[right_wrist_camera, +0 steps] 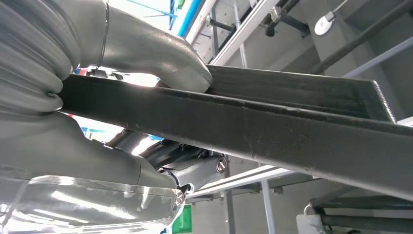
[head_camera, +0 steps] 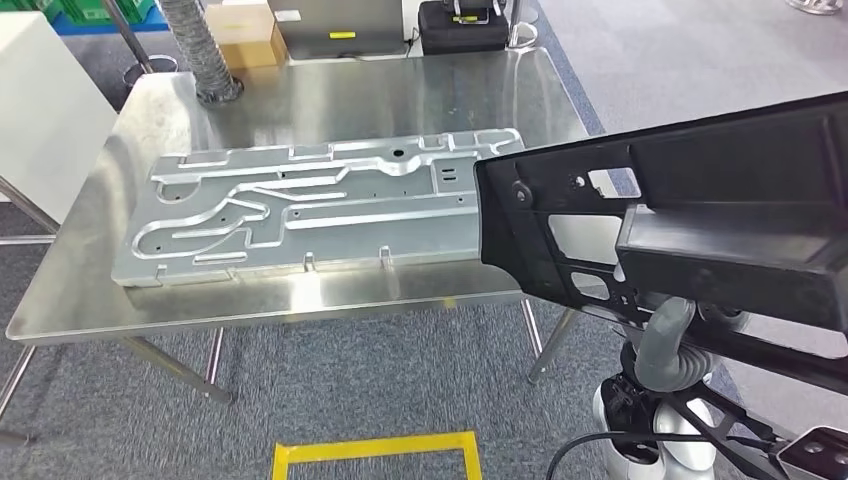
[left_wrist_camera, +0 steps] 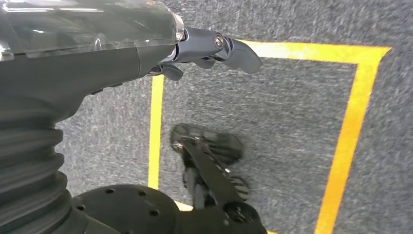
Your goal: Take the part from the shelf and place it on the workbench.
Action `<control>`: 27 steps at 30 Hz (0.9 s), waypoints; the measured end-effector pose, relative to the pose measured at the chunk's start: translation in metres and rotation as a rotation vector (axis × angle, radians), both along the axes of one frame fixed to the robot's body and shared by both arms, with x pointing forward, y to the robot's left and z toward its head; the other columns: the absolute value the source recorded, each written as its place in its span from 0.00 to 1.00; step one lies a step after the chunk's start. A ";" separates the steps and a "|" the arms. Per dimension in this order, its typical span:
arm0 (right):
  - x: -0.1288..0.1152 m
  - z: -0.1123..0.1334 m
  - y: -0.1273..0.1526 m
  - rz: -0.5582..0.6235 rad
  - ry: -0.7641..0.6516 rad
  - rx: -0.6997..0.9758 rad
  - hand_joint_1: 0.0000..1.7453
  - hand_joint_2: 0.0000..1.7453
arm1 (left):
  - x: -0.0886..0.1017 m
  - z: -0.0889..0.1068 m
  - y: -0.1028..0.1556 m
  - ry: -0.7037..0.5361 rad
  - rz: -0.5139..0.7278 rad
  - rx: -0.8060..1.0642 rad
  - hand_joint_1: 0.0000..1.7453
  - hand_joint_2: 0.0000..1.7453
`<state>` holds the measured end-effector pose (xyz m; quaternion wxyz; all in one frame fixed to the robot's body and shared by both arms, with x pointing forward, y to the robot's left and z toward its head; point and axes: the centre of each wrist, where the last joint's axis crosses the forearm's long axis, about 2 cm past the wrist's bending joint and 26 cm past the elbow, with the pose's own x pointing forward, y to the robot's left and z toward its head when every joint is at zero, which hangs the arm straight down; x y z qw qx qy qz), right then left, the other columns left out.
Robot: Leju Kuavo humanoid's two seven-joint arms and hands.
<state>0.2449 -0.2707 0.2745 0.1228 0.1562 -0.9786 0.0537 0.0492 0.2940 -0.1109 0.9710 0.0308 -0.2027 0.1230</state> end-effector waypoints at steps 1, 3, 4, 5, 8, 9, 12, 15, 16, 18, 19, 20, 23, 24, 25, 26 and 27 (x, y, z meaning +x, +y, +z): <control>0.000 0.000 0.000 -0.001 0.001 0.001 0.94 1.00 | 0.000 0.000 0.000 0.000 0.001 0.000 0.00 1.00; 0.001 -0.001 0.000 -0.008 0.006 0.002 0.94 1.00 | -0.001 0.000 0.000 0.002 0.002 0.001 0.00 1.00; 0.002 -0.001 0.000 -0.019 0.010 0.003 0.94 1.00 | -0.002 0.000 0.000 0.004 0.003 0.002 0.00 1.00; 0.003 -0.002 -0.001 -0.038 0.015 0.003 0.94 1.00 | -0.002 0.000 0.000 0.005 0.006 0.004 0.00 1.00; 0.012 -0.003 -0.003 -0.159 0.034 -0.005 0.94 1.00 | -0.001 0.000 0.000 0.000 0.020 0.012 0.00 1.00; 0.018 -0.004 -0.005 -0.213 0.042 -0.011 0.94 1.00 | -0.001 0.000 0.000 -0.004 0.023 0.014 0.00 1.00; 0.050 -0.006 -0.019 -0.429 0.089 -0.062 0.94 1.00 | 0.001 0.000 0.000 -0.020 0.028 0.017 0.00 1.00; 0.089 -0.006 -0.040 -0.688 0.172 -0.164 0.94 1.00 | 0.002 0.000 0.000 -0.034 0.024 0.015 0.00 1.00; 0.102 -0.002 -0.047 -0.780 0.202 -0.211 0.94 1.00 | 0.002 0.000 0.000 -0.038 0.021 0.013 0.00 1.00; 0.130 0.010 -0.061 -0.977 0.264 -0.321 0.94 1.00 | 0.002 0.000 -0.001 -0.046 0.013 0.008 0.00 1.00; 0.144 0.017 -0.068 -1.068 0.293 -0.374 0.94 1.00 | 0.003 0.000 -0.001 -0.050 0.009 0.006 0.00 1.00; 0.156 0.023 -0.075 -1.147 0.318 -0.422 0.94 1.00 | 0.003 0.000 -0.001 -0.052 0.004 0.003 0.00 1.00; 0.182 0.038 -0.089 -1.283 0.357 -0.523 0.94 1.00 | 0.002 0.000 -0.001 -0.053 -0.004 0.003 0.00 1.00; 0.188 0.040 -0.091 -1.302 0.364 -0.544 0.94 1.00 | 0.002 0.000 0.000 -0.053 -0.005 0.004 0.00 1.00; 0.193 0.043 -0.093 -1.317 0.372 -0.561 0.94 1.00 | 0.002 0.000 0.000 -0.053 -0.006 0.005 0.00 1.00; 0.197 0.044 -0.094 -1.336 0.384 -0.584 0.94 1.00 | 0.002 0.000 0.000 -0.053 -0.008 0.005 0.00 1.00; 0.201 0.045 -0.093 -1.360 0.397 -0.621 0.94 1.00 | 0.002 0.000 0.000 -0.053 -0.011 0.005 0.00 1.00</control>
